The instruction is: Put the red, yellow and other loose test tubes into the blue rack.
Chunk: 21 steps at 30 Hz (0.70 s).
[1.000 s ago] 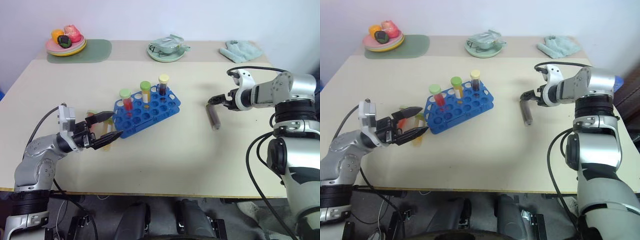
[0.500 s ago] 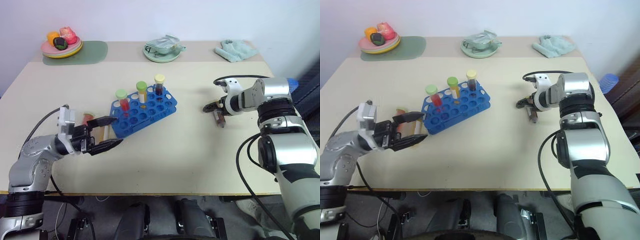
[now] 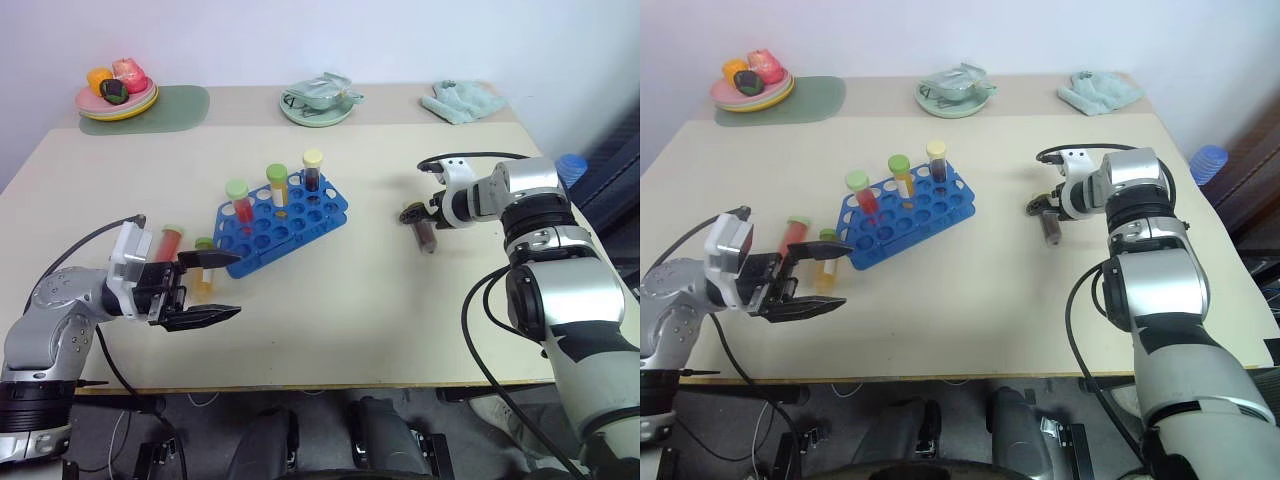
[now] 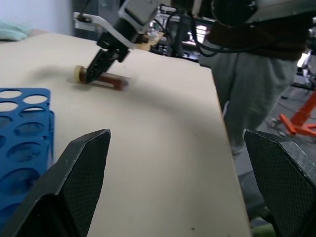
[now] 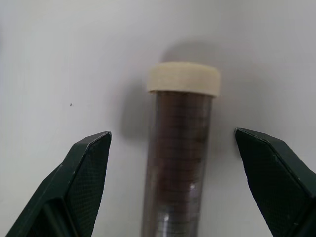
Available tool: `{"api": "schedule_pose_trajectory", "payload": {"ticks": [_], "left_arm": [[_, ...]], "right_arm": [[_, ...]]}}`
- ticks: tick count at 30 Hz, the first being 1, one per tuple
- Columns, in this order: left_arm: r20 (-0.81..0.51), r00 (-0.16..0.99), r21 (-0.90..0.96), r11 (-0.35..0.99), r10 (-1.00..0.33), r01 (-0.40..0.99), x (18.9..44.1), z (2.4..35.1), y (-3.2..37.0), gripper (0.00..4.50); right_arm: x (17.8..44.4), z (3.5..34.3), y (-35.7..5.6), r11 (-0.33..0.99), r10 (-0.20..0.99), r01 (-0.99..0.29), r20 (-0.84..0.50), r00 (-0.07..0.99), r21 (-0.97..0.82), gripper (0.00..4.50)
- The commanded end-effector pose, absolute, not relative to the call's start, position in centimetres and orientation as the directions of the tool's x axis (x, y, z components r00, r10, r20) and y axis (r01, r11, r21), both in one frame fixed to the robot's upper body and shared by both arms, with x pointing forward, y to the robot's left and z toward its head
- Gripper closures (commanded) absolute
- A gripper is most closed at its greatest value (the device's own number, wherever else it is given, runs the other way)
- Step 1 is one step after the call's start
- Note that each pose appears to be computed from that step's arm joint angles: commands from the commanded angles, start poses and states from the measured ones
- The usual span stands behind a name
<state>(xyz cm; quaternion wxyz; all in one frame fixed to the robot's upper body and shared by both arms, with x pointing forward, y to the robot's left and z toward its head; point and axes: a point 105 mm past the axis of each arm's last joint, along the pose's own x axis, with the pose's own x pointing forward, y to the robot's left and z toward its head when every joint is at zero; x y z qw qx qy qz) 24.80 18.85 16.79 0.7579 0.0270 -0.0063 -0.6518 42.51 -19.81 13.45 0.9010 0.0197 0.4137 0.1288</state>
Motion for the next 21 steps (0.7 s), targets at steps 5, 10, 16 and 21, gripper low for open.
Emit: {"api": "schedule_pose_trajectory", "payload": {"ticks": [5,10,16,21], "left_arm": [[-0.038,0.108,0.091,0.104,-0.993,0.990,24.5,17.7,18.2,0.00],[-0.036,0.109,0.087,0.105,-0.993,0.991,24.4,17.8,18.0,0.00],[-0.033,0.121,0.083,0.118,-0.992,0.990,24.1,18.0,17.8,0.00],[-0.028,0.141,0.081,0.139,-0.990,0.987,23.9,18.1,17.8,0.00]], "right_arm": [[42.4,12.1,-19.6,0.964,0.211,-0.259,-0.780,0.589,0.065,1.16],[42.3,11.4,-19.3,0.954,0.208,-0.296,-0.797,0.567,0.039,3.04],[42.2,11.0,-18.9,0.933,0.206,-0.360,-0.813,0.545,-0.004,3.04],[42.2,11.0,-18.3,0.901,0.242,-0.434,-0.819,0.521,-0.010,3.04]]}}
